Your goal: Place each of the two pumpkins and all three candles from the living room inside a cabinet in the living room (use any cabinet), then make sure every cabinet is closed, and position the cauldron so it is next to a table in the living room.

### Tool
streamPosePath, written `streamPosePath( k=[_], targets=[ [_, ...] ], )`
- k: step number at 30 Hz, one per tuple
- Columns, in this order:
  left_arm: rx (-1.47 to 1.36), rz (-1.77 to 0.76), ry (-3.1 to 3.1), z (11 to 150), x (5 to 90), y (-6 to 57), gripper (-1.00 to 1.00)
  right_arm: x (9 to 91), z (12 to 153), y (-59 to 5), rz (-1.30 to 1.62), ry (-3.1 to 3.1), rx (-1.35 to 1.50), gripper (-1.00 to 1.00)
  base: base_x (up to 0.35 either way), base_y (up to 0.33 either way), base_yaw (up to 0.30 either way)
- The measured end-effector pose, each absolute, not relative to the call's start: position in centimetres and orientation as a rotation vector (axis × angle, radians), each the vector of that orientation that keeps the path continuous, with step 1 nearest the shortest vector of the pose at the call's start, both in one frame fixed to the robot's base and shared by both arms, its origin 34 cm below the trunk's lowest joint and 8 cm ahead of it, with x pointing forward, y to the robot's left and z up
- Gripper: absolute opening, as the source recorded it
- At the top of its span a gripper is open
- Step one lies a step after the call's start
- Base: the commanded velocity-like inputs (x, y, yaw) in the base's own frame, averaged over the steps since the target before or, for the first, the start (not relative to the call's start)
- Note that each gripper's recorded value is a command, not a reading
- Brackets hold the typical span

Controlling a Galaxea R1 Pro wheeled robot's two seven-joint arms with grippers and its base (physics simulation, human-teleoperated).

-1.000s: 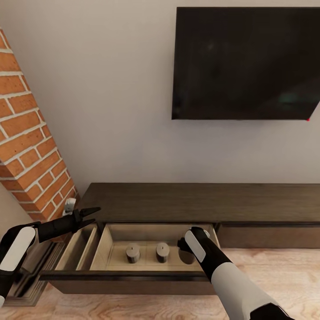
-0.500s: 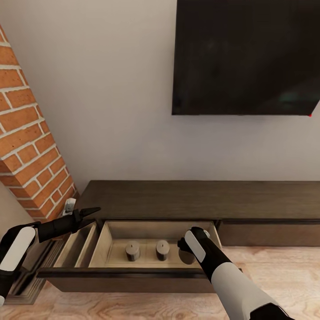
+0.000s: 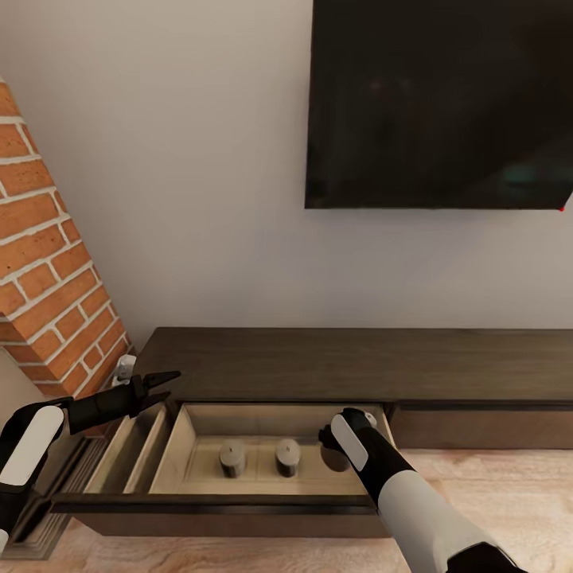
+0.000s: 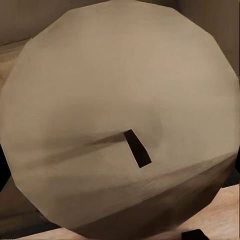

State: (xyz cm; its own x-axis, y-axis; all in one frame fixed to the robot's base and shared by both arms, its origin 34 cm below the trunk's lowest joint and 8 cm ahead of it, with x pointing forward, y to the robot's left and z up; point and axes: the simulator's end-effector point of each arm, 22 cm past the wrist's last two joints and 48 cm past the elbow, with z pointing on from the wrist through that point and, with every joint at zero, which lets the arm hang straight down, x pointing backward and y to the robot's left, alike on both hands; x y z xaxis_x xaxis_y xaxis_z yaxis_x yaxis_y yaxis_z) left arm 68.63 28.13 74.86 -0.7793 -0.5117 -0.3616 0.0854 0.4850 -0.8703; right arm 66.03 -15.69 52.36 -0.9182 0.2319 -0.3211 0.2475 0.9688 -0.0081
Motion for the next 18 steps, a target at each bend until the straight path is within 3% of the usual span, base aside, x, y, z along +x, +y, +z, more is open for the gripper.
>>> streamPosePath(
  k=[18],
  targets=[
    [-0.32,-1.36,2.085,75.1,68.0,28.2,1.0,65.4,50.7,-15.9,-0.079,2.806,0.354,-1.0,0.014,-0.005,0.0]
  ],
)
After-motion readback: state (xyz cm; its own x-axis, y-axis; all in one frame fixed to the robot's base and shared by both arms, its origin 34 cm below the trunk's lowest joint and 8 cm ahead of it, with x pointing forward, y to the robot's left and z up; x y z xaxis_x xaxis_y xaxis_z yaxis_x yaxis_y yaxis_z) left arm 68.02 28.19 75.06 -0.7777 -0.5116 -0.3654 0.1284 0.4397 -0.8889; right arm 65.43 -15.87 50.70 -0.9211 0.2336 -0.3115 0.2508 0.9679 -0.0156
